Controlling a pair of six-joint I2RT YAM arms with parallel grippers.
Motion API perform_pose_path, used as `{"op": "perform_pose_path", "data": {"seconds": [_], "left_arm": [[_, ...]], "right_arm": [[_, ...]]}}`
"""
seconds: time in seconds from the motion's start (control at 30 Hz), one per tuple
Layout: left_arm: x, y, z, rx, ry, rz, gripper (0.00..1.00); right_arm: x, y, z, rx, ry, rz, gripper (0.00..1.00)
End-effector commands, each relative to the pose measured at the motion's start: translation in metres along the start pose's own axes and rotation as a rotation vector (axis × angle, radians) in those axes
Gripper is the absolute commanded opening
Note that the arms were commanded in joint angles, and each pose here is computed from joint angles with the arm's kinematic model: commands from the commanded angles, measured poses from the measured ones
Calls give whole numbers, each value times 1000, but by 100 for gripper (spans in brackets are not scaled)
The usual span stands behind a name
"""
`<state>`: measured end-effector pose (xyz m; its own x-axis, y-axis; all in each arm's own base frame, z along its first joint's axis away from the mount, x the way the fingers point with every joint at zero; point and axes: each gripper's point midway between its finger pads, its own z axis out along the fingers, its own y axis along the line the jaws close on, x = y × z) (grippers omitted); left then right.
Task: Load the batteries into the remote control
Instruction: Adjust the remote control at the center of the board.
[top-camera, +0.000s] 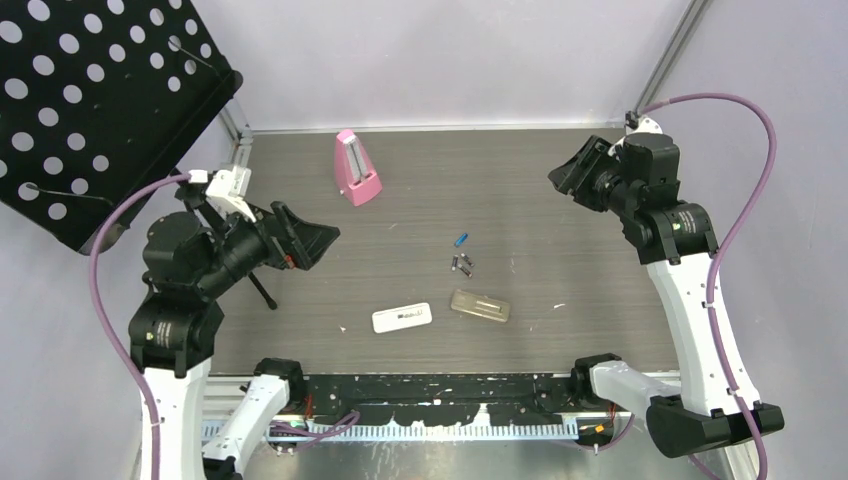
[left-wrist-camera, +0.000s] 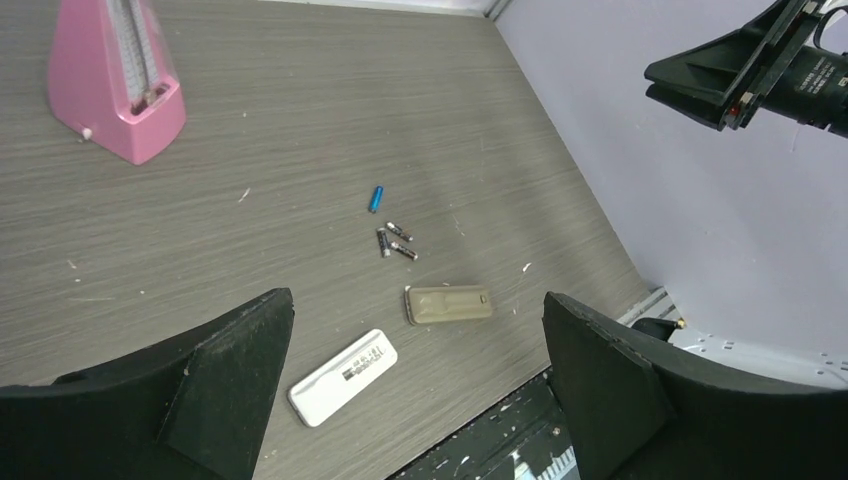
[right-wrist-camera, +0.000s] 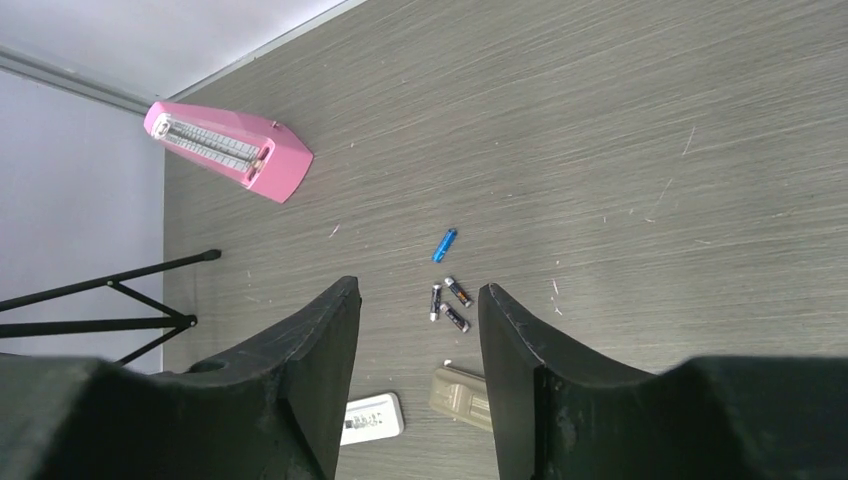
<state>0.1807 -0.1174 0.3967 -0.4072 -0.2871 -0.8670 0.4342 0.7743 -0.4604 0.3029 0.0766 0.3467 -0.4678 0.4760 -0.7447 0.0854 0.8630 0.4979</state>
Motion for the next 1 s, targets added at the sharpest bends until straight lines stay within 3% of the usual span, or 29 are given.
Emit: {"op": "perform_pose_path", "data": {"seconds": [0.0,0.23,0.4,0.57,0.63,0.77,0.97], "left_arm": [[0,-9,12,98,-15,2,98],[29,-6,13,154,2,18,98],[41,6,9,114,-31,59,98],[50,19,14,65,-29,17,98],[57,15,16,104,-1,14,98],[78,-15,17,356,71,5,98],[95,-3,29,340,93,-33,98]], "right_arm": [[-3,-5,-6,13,-30,-10,55],[34,-5,-2,-63,94,-81,68],[69,0,8,-146,208,-85,65],[108,-11,18,-112,289,-132,69],[132,-5,19,-139,344,-212,71],[186,5,26,-94,438,-409,74],[229,-4,36,14,506,-647,78]]}}
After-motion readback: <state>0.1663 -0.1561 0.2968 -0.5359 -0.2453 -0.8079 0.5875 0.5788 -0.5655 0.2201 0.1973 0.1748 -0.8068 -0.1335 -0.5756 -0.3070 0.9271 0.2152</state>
